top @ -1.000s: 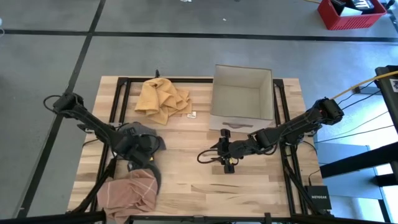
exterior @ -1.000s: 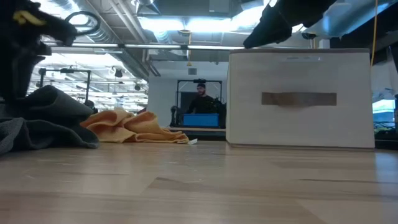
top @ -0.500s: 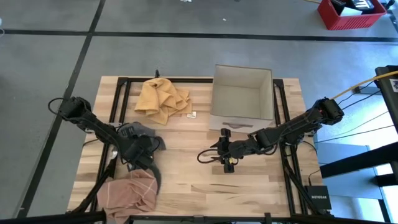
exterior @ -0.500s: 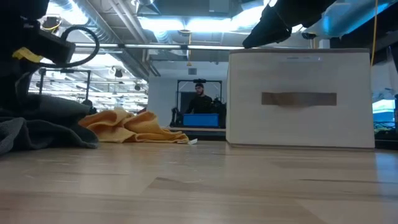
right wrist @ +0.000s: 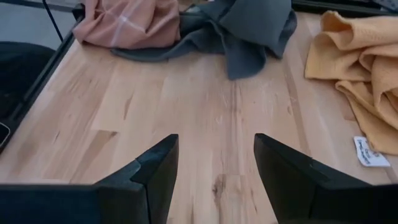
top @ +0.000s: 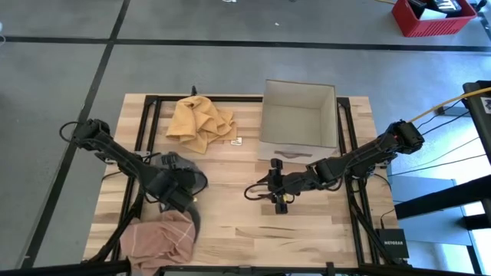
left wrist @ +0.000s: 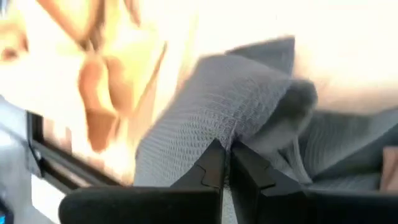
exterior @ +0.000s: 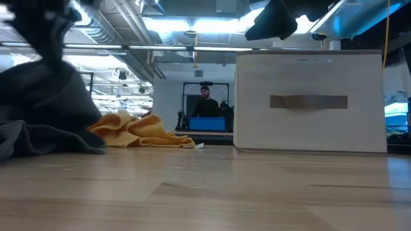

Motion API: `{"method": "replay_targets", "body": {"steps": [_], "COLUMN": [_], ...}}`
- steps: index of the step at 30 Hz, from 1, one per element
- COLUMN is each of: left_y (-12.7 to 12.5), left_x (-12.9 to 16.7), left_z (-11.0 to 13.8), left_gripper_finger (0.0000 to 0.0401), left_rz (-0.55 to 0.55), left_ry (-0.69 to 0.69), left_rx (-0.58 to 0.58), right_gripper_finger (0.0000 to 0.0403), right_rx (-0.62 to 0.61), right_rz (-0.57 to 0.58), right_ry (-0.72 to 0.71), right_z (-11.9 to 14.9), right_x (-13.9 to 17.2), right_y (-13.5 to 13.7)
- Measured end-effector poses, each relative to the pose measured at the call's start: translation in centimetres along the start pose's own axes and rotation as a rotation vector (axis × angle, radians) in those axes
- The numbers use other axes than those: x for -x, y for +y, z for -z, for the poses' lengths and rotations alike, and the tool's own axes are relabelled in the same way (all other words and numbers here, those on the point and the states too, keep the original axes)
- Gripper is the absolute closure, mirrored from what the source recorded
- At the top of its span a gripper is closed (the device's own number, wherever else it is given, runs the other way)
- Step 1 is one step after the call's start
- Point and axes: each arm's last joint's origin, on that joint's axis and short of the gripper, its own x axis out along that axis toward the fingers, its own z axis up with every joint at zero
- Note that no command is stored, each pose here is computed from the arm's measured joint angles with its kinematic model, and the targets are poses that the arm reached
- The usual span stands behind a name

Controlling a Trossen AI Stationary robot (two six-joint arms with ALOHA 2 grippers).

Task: Fold towel
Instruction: Fold the gray towel

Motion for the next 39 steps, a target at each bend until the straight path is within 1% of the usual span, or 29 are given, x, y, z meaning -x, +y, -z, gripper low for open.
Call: {"method": "replay_targets", "body": {"steps": [3, 6, 10, 14, 17, 19, 24, 28, 32, 37, 39], "left_y": [0.3, 0.9, 2.3, 4.1, 5.4, 6.3, 7.8, 8.2, 8.2, 8.1, 8.1], "left_x": [1.3, 3.1, 6.1, 8.7, 10.3, 11.2, 12.7, 13.0, 13.0, 13.1, 13.1], "left_z": [-0.9, -2.0, -3.7, -5.2, -6.0, -6.3, -6.9, -7.1, -7.2, -7.1, -7.1], "left_gripper_finger": [0.0395, 0.0398, 0.0396, 0.0399, 0.0396, 0.0394, 0.0396, 0.0397, 0.0394, 0.0399, 0.0397], "left_rz": [-0.005, -0.016, -0.051, -0.106, -0.175, -0.214, -0.241, -0.257, -0.255, -0.255, -0.255], "left_ry": [-0.070, -0.170, -0.321, -0.451, -0.536, -0.576, -0.616, -0.631, -0.632, -0.633, -0.633], "left_rx": [0.005, 0.015, 0.047, 0.085, 0.118, 0.138, 0.152, 0.156, 0.158, 0.152, 0.150], "right_gripper_finger": [0.0190, 0.0190, 0.0190, 0.0190, 0.0190, 0.0190, 0.0190, 0.0190, 0.0190, 0.0190, 0.0190], "right_rx": [0.001, 0.006, 0.007, 0.051, 0.051, 0.063, 0.075, 0.083, 0.098, 0.067, 0.034], "right_rz": [-0.001, -0.004, -0.008, -0.002, -0.001, 0.000, 0.000, 0.011, 0.055, 0.109, 0.126], "right_ry": [-0.018, -0.060, -0.109, -0.167, -0.202, -0.207, -0.193, -0.138, -0.040, -0.037, -0.047], "right_z": [-0.2, -0.7, -2.2, -3.4, -4.3, -4.5, -4.3, -3.3, -1.2, 0.6, 1.3], "right_x": [0.0, 0.1, 0.6, 0.9, 1.2, 1.3, 0.9, -1.4, -4.9, -9.2, -10.8], "right_y": [0.0, 0.0, 0.0, -0.2, -0.2, -0.2, -0.1, 0.0, -0.1, -1.2, -1.8]}}
